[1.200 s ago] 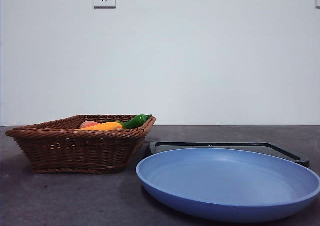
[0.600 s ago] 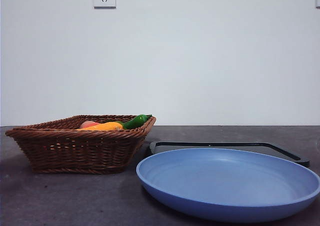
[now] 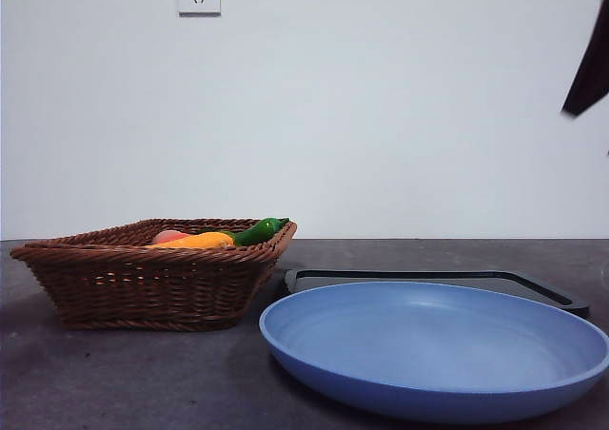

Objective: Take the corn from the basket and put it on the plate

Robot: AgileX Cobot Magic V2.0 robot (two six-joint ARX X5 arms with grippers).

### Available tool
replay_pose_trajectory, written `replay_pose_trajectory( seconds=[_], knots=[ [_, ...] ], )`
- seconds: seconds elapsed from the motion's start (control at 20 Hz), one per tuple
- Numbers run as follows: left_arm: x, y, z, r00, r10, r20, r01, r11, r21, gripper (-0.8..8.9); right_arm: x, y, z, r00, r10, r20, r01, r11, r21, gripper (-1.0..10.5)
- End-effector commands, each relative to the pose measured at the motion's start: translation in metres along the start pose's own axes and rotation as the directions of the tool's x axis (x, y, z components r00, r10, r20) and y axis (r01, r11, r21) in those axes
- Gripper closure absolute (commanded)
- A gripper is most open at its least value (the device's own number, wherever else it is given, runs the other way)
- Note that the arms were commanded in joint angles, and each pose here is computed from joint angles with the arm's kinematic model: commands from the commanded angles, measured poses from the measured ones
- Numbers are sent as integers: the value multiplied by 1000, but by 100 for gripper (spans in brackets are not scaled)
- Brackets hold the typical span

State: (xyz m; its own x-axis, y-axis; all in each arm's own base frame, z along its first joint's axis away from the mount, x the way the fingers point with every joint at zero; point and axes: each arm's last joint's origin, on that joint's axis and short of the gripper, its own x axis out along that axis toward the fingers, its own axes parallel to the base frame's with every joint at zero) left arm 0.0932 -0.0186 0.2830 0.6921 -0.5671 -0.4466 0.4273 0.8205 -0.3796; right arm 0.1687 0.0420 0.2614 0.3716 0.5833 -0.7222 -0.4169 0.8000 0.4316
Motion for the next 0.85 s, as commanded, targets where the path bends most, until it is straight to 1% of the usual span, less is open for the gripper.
replay_pose_trajectory(
  seconds=[0.05, 0.25, 0.4, 0.45, 0.7, 0.85],
  knots=[
    [-3, -3, 6, 1000, -8, 23, 8, 1000, 12, 415, 19, -7, 11, 998, -19, -52, 20, 1000, 16, 643],
    [-3, -3, 6, 1000, -8, 23, 8, 1000, 12, 415, 56, -24, 19, 988, -55, -147, 61, 997, 38, 643],
    [-3, -3, 6, 1000, -8, 23, 8, 1000, 12, 415, 79, -33, 21, 978, -47, -202, 58, 997, 50, 646],
    [-3, -3, 6, 1000, -8, 23, 8, 1000, 12, 415, 86, -35, 21, 975, -46, -218, 58, 997, 50, 663],
    [-3, -3, 6, 1000, -8, 23, 8, 1000, 12, 415, 110, -45, 18, 958, -52, -281, 71, 996, 59, 683],
    [-3, -3, 6, 1000, -8, 22, 8, 1000, 12, 415, 118, -48, 17, 952, -49, -301, 71, 995, 63, 747]
  ],
)
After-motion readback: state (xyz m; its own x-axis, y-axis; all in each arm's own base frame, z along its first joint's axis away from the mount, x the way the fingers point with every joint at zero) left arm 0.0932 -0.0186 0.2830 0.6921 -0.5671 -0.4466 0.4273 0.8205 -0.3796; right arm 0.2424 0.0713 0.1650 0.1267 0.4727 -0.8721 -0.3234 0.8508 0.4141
